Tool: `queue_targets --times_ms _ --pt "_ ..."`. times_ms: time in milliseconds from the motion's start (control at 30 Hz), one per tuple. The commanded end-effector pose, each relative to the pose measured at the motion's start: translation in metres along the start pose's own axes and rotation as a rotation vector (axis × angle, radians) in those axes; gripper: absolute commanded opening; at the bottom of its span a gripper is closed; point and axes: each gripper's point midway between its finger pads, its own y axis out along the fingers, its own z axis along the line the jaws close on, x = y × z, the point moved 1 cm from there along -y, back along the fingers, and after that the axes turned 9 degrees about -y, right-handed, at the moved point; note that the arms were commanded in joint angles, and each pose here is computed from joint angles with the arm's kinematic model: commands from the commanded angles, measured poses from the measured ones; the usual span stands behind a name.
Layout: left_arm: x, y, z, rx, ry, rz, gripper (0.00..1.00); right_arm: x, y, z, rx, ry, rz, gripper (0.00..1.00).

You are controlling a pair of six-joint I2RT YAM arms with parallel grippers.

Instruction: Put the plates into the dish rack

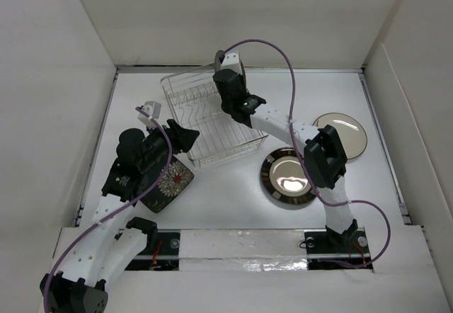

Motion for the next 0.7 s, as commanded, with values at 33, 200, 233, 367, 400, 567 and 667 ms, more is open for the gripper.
queue_targets --times_ms 33,200,233,367,400,567,667 --pt "0.021 -0.004 -0.02 -0.056 0.036 -0.059 0.56 0.044 -0.004 -0.007 -0.018 0.235 -0.119 0.04" --pt "0.018 -0.004 -0.02 -0.066 0.035 -0.052 0.56 0.039 -0.003 0.0 0.003 0.257 -0.108 0.12" --pt "0.02 -0.005 -0.021 -0.063 0.036 -0.058 0.56 0.038 -0.003 0.002 0.012 0.26 -0.107 0.16" --pt "0.018 -0.004 -0.02 -0.063 0.036 -0.051 0.56 0.038 -0.002 0.006 0.027 0.266 -0.107 0.26" --pt "0.017 -0.004 -0.02 -0.066 0.034 -0.05 0.56 0.038 -0.003 0.007 0.033 0.269 -0.104 0.28" --pt "0.02 -0.004 -0.02 -0.061 0.035 -0.056 0.56 0.04 -0.004 0.009 0.056 0.282 -0.104 0.34" --pt "0.02 -0.006 -0.021 -0.068 0.036 -0.062 0.56 0.045 -0.011 0.008 0.088 0.31 -0.11 0.38"
